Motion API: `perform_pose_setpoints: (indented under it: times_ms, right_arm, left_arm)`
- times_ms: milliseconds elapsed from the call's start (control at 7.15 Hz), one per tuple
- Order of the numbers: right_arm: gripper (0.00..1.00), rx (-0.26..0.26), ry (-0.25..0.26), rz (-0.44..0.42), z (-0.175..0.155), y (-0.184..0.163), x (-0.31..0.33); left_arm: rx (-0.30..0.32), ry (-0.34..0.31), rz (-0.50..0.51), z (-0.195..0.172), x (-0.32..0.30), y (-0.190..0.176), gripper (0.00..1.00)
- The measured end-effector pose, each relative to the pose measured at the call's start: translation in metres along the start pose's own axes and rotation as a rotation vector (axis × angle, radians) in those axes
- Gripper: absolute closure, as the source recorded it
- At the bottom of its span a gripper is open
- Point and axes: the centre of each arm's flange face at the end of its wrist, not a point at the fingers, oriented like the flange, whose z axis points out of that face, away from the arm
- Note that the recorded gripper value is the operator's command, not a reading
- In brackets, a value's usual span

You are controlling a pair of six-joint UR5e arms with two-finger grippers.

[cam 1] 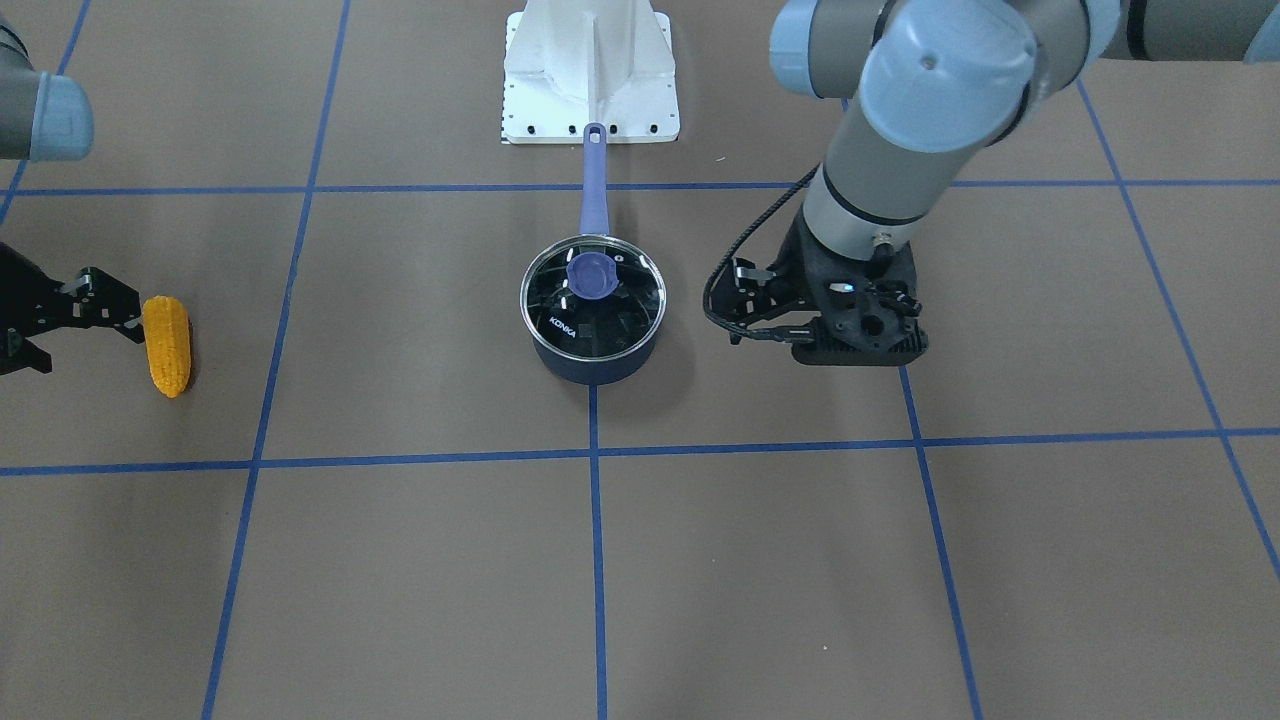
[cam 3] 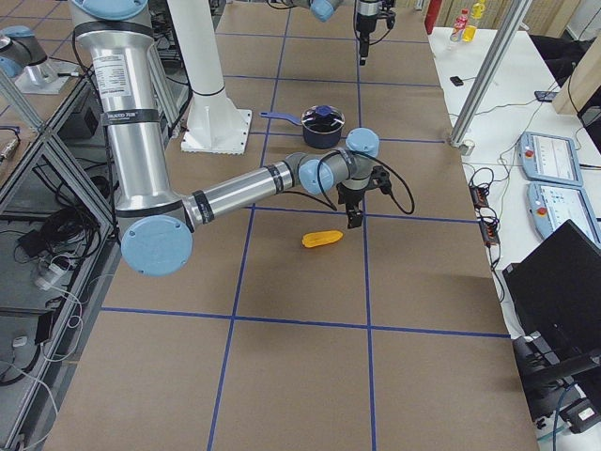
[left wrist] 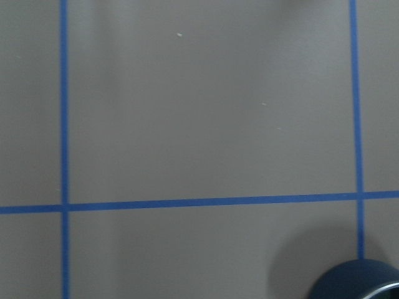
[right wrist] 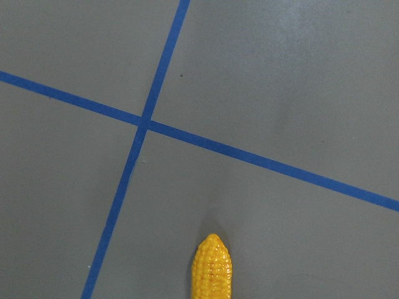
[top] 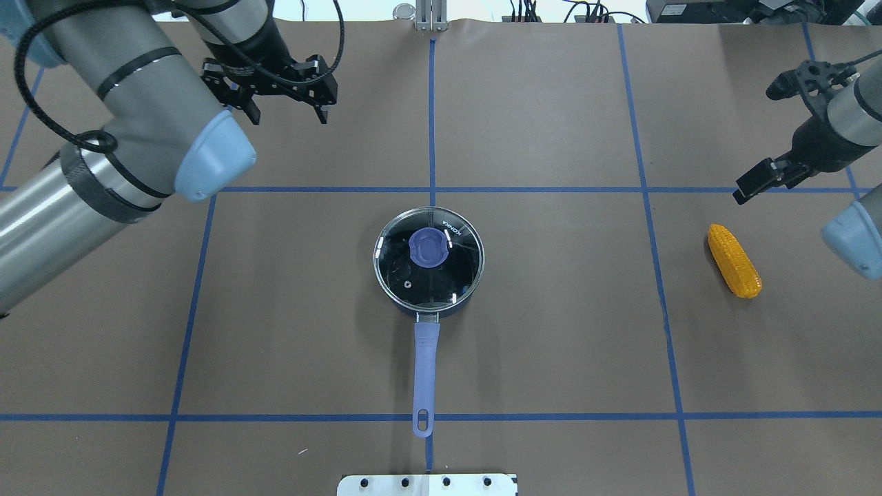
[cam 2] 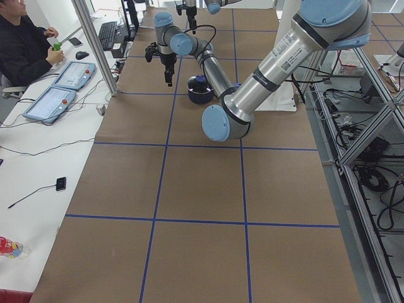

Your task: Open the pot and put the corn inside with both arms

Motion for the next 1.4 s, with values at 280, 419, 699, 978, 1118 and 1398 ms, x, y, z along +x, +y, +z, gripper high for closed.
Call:
perform_pose_setpoints:
  times_ms: [280,419,699,978,1118,1398]
  right_arm:
    - [0.01,0.015,-0.004,-0.013,0.029,0.027,-0.002]
    - [0.01,0.007,0.003,-0.016,0.039,0.037,0.0]
    - [0.01,-0.012,0.015,-0.021,0.052,0.047,0.0]
    - [0.01,-0.035,0.026,-0.051,0.069,0.051,-0.014]
    - [0.02,-0.041,0.026,-0.067,0.074,0.051,-0.021]
    - [0.04,-0.047,0.038,-0.089,0.083,0.053,-0.03]
  left_arm:
    - [-0.001,-0.022,0.039,0.023,0.063,0.025,0.0]
    - [0.0,-0.029,0.064,0.03,0.085,0.037,0.0]
    - [-0.004,-0.023,0.091,0.035,0.104,0.051,0.0]
    - [-0.018,-0.027,0.106,0.046,0.111,0.063,0.0]
    - [-0.019,-0.037,0.11,0.056,0.117,0.074,0.0]
    - [-0.024,-0.052,0.114,0.074,0.129,0.094,0.01]
